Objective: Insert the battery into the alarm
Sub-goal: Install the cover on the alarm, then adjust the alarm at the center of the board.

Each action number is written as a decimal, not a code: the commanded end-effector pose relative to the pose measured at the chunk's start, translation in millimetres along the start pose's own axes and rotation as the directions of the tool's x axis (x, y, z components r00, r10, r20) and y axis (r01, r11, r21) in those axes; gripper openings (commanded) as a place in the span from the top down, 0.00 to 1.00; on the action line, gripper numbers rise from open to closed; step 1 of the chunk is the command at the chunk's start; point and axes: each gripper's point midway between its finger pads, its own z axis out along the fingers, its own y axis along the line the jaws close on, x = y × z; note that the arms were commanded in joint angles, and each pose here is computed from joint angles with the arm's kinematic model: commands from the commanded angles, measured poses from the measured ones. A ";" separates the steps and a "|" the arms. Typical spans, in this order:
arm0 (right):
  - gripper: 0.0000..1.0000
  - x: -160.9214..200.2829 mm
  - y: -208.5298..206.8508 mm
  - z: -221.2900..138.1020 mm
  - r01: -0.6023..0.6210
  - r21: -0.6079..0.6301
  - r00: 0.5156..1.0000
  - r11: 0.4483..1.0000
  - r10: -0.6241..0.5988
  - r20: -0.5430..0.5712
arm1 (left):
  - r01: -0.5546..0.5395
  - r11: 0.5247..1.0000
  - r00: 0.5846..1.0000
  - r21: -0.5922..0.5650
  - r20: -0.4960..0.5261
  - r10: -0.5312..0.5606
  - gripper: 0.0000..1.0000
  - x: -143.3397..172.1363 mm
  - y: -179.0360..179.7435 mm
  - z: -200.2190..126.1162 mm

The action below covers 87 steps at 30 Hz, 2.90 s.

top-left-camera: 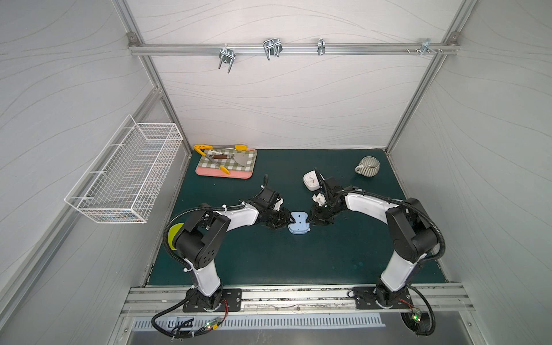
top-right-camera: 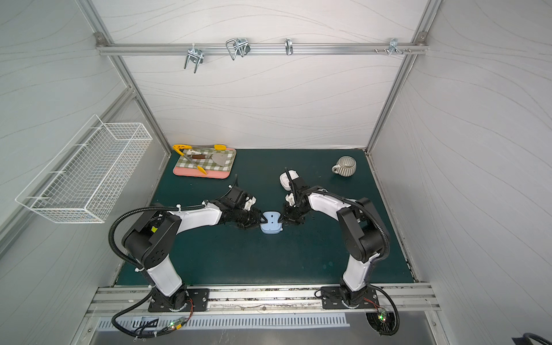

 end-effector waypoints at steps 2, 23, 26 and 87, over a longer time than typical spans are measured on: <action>0.63 4.0 6.9 -4.7 0.017 -0.014 1.000 1.000 -0.017 -0.010 | -0.017 1.000 1.000 0.007 0.003 0.017 0.45 -5.4 -7.2 0.8; 0.74 11.8 -28.0 25.3 -0.041 0.079 0.995 0.996 0.048 -0.087 | -0.022 1.000 1.000 0.010 -0.001 0.022 0.45 -5.2 -7.6 1.7; 0.71 7.3 -14.8 15.0 -0.014 0.041 0.998 0.999 0.016 -0.057 | -0.028 1.000 1.000 0.012 0.001 0.028 0.45 -6.3 -8.9 1.5; 0.15 3.4 34.3 35.9 0.111 0.530 0.993 0.841 -0.121 -0.017 | 0.087 0.996 0.955 -0.013 0.285 -0.079 0.10 -11.6 45.9 -110.0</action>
